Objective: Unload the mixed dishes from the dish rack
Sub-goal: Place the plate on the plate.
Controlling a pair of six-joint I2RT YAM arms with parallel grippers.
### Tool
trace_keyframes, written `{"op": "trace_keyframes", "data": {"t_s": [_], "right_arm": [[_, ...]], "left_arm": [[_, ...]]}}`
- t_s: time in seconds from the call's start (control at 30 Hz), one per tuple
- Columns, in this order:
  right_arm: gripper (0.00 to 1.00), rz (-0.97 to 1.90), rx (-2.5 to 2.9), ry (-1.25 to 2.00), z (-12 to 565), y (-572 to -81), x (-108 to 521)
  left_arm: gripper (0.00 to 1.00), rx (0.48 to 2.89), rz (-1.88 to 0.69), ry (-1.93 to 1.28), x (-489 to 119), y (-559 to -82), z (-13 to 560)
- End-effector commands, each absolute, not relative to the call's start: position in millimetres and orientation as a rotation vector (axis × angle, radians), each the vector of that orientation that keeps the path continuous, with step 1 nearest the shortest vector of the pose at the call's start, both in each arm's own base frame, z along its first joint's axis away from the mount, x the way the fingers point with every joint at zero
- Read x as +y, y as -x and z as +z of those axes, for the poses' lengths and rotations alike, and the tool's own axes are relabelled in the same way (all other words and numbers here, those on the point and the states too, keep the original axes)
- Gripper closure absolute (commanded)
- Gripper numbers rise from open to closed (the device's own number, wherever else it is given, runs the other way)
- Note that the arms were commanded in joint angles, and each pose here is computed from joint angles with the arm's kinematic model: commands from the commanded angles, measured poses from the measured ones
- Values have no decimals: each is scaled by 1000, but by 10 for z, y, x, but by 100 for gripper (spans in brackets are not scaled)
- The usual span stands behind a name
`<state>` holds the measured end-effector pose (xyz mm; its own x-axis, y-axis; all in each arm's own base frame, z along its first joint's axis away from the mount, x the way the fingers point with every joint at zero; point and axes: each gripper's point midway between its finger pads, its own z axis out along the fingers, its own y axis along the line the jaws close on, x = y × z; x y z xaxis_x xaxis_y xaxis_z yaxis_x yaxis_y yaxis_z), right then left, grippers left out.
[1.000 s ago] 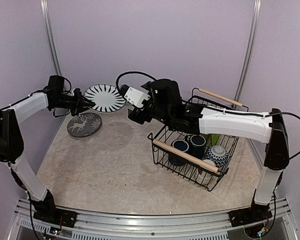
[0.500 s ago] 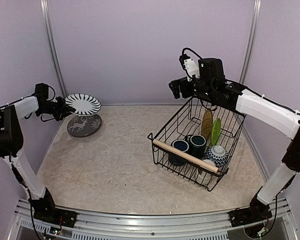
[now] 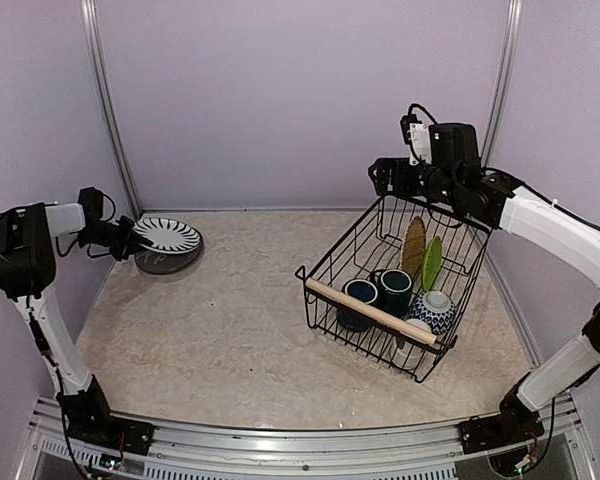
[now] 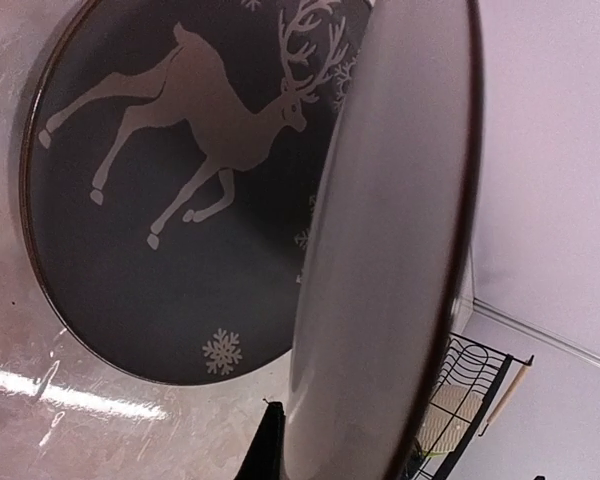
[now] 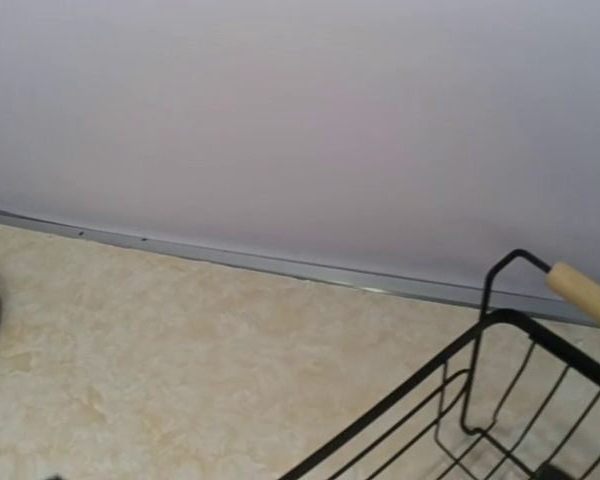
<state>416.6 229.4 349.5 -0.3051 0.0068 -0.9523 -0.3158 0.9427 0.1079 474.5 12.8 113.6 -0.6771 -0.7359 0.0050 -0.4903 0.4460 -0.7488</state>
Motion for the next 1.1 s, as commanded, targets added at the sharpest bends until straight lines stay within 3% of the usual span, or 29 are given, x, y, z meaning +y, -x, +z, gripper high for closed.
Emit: {"op": "trace_keyframes", "data": {"t_s": [0.0,0.33,0.6,0.7,0.77,0.97,1.07], "right_arm": [[0,368,1887,226,3455,-4106,2295],[0,393,1878,244,3419,-4048,2298],[0,413,1883,250,3407,-4043,2329],[0,414,1889,244,3398,-4045,2328],[0,411,1895,236,3377,-4056,2321],[0,421,1911,239,3320,-4076,2354],[0,425,1914,245,3320,-4080,2370]], "left_arm": [[96,2307,-1101,930,180,-4948,1379],[91,2352,-1083,977,214,-4994,1123],[49,2384,-1013,1048,275,-4951,1063],[27,2381,-987,1045,264,-4938,1105],[16,2380,-963,1035,268,-4936,1141],[1,2391,-892,1028,281,-4899,1219],[1,2399,-838,1037,296,-4881,1241]]}}
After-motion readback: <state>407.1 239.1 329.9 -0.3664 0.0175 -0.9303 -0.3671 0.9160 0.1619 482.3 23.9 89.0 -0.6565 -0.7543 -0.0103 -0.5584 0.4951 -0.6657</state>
